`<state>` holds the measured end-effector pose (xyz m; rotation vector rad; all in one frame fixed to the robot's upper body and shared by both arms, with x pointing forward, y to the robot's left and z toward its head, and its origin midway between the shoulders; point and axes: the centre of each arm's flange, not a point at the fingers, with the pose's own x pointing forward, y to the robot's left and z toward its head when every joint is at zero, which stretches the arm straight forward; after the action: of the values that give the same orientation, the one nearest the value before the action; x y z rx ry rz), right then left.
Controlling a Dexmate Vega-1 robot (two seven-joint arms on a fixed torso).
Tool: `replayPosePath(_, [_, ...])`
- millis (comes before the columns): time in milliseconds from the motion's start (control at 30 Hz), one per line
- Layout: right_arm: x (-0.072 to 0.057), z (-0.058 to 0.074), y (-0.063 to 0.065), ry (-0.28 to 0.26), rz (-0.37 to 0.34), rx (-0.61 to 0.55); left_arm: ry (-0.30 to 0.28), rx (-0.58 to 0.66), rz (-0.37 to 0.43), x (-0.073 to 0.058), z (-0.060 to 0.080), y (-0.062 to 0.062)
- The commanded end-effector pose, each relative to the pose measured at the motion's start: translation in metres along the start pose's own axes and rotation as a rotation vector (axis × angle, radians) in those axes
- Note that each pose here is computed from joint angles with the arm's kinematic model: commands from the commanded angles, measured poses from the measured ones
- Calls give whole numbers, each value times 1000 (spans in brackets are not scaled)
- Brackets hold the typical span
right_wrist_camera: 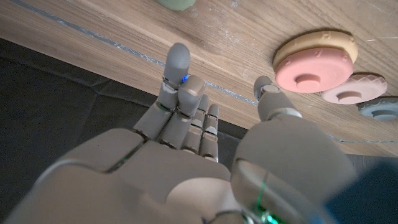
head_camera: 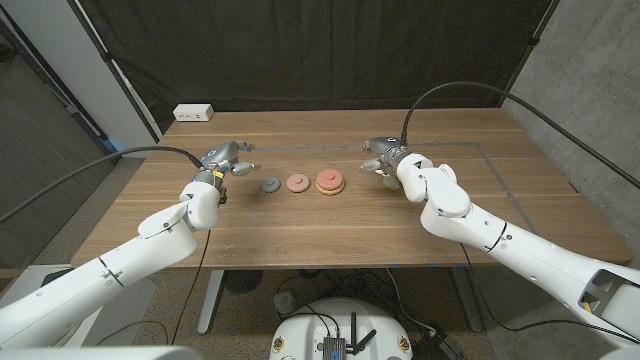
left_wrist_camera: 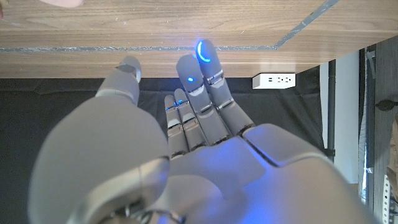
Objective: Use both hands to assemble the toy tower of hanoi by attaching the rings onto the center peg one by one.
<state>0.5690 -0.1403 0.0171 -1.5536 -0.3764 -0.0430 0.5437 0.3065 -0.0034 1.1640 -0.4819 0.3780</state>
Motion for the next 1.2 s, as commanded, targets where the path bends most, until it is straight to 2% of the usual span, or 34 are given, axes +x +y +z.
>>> replayPosePath(33, [-3,-14,5,17,-39,35,-1,-2,-23,2,3,-6])
replayPosePath(367, [-7,-27,5,20,-66,43,-1,-2,-18,4,4,-6])
replayPosePath(867, [-10,-48,11,54,-89,53,-7,12,-25,10,10,-7])
replayPosePath(1200, [-10,-45,14,55,-97,65,-29,60,-57,14,17,-2])
